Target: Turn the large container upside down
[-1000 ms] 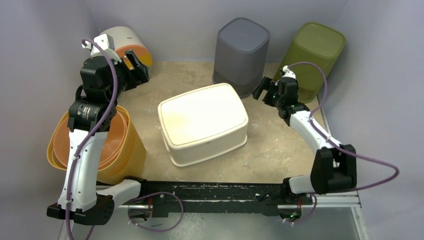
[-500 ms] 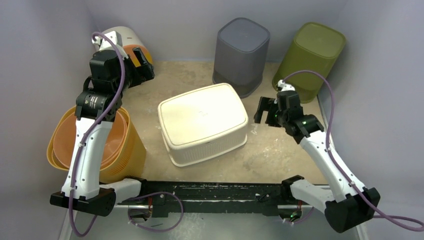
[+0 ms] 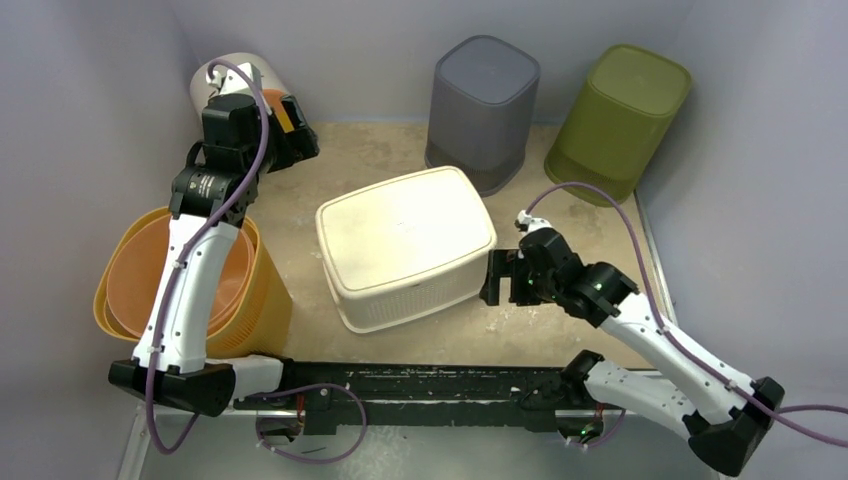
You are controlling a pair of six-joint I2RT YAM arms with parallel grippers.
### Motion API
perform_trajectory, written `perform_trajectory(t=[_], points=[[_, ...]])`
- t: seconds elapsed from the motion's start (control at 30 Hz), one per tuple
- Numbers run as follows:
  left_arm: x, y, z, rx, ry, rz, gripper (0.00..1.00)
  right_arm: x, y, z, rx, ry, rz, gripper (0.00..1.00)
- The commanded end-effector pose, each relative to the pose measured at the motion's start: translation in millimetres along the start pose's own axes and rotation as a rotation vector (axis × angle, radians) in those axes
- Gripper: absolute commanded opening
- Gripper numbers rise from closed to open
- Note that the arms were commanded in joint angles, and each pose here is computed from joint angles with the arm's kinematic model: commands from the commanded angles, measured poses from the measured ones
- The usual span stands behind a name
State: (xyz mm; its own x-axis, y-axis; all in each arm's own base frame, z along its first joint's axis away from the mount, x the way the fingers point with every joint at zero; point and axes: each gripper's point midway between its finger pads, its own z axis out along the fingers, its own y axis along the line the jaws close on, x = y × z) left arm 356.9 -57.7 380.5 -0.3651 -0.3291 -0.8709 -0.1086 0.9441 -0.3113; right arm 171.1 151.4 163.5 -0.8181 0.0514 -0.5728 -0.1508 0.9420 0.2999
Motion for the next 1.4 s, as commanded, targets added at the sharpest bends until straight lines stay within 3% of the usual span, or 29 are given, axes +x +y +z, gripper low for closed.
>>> perform_trajectory(t=[0.0,0.2,0.37,0.57,0.87,1.03,1.37], points=[[-15,-10,-4,0.044,-0.056,-0.019,0.86,-4,31,19,-0.060,0.010,-0.031,1.00],[-28,-8,-15,0.026,-0.080,0.006,0.86,-25,73,54,-0.097,-0.023,-0.092,1.00],[-36,-10,-25,0.040,-0.103,-0.005,0.86,-69,113,67,-0.162,-0.118,-0.103,1.00],[-41,-7,-34,0.029,-0.128,0.007,0.86,-94,152,113,-0.188,-0.091,-0.219,1.00],[-42,1,-39,0.004,-0.148,0.034,0.87,-161,206,175,-0.216,-0.177,-0.344,1.00],[-37,4,-36,-0.009,-0.140,0.045,0.87,-195,207,204,-0.202,-0.217,-0.362,1.00],[-28,3,-23,-0.002,-0.114,0.047,0.87,-254,161,242,-0.216,-0.291,-0.435,1.00]])
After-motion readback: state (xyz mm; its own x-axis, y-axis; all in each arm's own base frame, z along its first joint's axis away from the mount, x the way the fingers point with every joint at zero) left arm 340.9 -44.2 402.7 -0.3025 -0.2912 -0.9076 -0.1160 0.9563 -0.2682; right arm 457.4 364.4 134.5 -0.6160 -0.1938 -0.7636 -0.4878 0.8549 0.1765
